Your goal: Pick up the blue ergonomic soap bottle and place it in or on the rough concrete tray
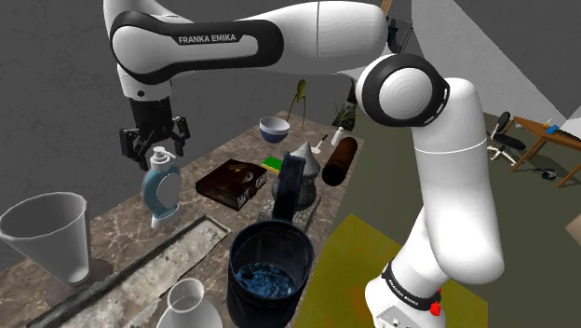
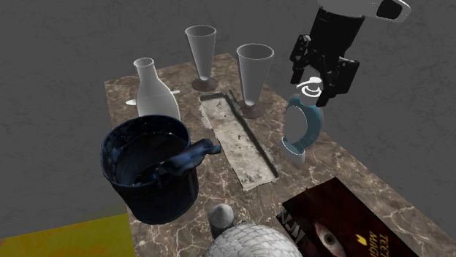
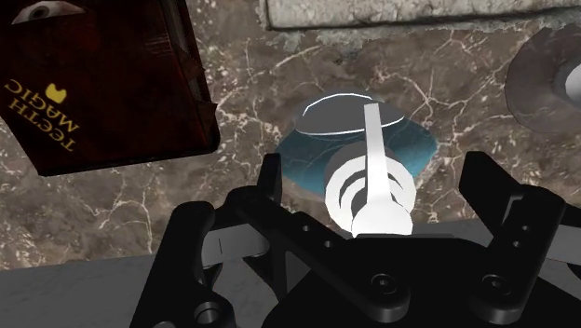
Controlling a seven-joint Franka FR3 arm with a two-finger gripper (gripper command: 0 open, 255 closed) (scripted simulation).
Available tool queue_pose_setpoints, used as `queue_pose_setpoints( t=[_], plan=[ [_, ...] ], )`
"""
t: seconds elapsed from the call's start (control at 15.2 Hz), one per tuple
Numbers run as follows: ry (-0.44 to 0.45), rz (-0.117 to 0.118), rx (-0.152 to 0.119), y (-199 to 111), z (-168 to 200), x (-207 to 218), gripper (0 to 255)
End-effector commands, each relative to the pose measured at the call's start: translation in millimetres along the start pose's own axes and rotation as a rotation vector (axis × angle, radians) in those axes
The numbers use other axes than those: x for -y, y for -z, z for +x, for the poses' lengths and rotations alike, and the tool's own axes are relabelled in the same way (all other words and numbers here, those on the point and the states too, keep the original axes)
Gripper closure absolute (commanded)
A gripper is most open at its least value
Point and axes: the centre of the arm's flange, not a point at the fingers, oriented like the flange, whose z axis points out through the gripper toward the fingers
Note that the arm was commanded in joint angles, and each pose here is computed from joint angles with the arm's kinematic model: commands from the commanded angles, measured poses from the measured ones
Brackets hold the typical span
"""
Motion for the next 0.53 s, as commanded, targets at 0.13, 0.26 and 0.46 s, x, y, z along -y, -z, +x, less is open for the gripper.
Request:
queue_pose_setpoints(
  t=[0.13,0.26,0.46],
  plan=[
    [0.0,0.0,0.0,0.0,0.0,0.0,255],
    [0.0,0.0,0.0,0.0,0.0,0.0,255],
    [0.0,0.0,0.0,-0.1,0.0,0.0,255]
  ],
)
